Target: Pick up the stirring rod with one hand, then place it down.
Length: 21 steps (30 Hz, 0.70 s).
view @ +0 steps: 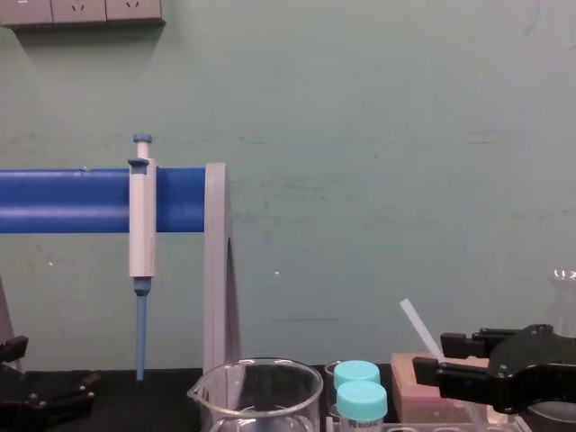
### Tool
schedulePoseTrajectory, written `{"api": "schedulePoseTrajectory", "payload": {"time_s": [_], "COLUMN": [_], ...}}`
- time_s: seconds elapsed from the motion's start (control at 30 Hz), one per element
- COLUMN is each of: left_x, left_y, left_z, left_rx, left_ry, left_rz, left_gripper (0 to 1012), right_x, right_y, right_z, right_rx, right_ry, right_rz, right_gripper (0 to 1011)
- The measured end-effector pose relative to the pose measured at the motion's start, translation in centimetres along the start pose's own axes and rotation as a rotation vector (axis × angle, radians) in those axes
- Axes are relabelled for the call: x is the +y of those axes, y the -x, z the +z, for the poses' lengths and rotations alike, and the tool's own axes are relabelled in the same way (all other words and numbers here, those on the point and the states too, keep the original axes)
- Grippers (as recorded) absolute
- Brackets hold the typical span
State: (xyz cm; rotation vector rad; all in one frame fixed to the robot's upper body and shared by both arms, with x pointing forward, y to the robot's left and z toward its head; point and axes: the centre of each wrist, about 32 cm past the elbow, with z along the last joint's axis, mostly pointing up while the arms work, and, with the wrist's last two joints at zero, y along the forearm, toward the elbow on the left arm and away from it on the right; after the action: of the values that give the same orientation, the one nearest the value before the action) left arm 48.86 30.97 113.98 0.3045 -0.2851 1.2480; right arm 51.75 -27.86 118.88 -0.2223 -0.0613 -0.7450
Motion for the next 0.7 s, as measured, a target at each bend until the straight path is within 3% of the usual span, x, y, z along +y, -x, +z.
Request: {"api": "schedulePoseTrajectory", "payload": {"time_s": [0.57,0.7], "left_x": [0.00,0.00], "left_y": [0.00,0.00], "left_z": [0.00,0.00], "left_rx": [0.000,0.000], "left_ry": [0.000,0.000], "left_rz": [0.000,0.000], "left_gripper": [1000,1000], "right_x": [-0.04,-0.04], "right_y": [0.01,0.01], "right_z": [-0.01,-0.02], "right_rx": [0.000,0.004], "right_ry": [-0.001,-0.005], "right_rz": [0.001,0.004], "right_gripper": [70,69]}}
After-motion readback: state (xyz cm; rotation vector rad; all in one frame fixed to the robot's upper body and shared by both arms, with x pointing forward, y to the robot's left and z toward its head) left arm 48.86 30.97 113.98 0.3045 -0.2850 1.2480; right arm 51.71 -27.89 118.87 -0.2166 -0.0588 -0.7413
